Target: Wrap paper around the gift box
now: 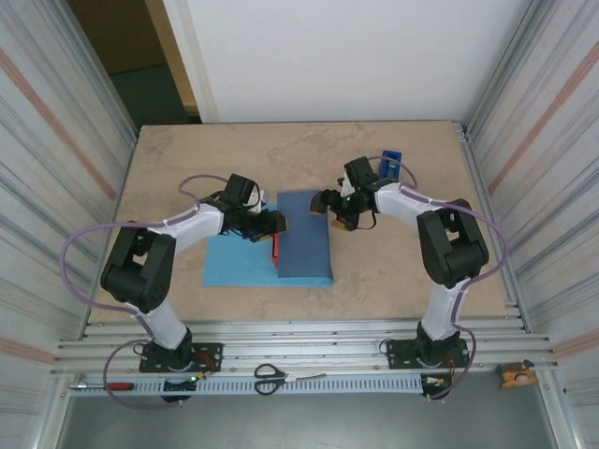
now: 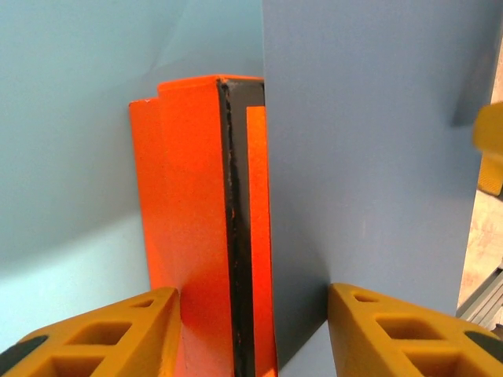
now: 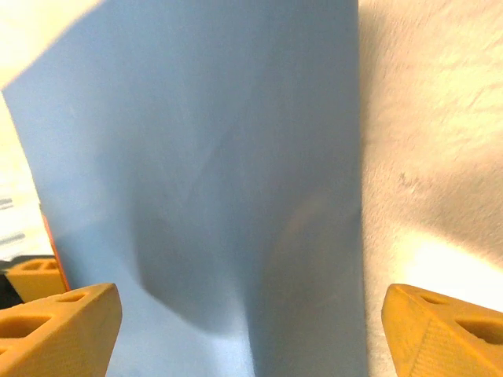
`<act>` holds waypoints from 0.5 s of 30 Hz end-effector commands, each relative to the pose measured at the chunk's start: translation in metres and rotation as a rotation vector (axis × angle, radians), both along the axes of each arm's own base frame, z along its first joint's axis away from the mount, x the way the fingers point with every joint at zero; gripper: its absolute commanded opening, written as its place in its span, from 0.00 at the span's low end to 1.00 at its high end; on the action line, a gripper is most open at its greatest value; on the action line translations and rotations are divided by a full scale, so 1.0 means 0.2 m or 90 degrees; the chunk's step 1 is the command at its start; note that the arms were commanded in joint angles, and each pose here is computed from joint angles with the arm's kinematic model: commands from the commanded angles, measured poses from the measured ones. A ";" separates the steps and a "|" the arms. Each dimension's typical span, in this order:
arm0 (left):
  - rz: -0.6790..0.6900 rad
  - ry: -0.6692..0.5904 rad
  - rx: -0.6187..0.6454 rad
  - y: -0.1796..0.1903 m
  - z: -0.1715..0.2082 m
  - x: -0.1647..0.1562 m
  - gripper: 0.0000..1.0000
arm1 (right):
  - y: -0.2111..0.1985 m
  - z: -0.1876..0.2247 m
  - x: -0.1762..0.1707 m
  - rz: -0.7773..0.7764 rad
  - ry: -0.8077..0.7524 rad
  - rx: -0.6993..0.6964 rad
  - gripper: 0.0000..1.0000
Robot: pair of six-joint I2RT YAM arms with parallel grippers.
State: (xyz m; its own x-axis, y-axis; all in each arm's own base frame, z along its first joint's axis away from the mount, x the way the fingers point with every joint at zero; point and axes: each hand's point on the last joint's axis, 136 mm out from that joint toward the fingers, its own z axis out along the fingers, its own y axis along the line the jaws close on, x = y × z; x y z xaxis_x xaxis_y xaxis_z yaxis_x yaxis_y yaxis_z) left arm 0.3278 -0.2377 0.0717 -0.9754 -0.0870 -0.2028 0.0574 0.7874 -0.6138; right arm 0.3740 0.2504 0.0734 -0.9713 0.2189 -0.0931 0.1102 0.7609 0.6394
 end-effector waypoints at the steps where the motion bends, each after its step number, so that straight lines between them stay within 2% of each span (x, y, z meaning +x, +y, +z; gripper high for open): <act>1: 0.007 0.047 0.075 0.08 -0.18 -0.09 0.51 | 0.00 0.04 0.06 -0.007 -0.002 0.017 0.85; 15: 0.008 0.055 0.073 0.08 -0.20 -0.10 0.51 | 0.02 -0.12 0.00 0.001 0.039 -0.008 0.84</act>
State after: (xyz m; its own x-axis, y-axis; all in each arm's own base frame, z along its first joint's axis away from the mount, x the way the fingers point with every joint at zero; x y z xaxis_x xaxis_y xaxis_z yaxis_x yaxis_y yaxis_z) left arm 0.3277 -0.2382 0.0713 -0.9751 -0.0861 -0.2046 0.0602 0.7846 -0.6170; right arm 0.3854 0.2527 0.0613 -0.9711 0.2258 -0.0770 0.1248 0.7558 0.6428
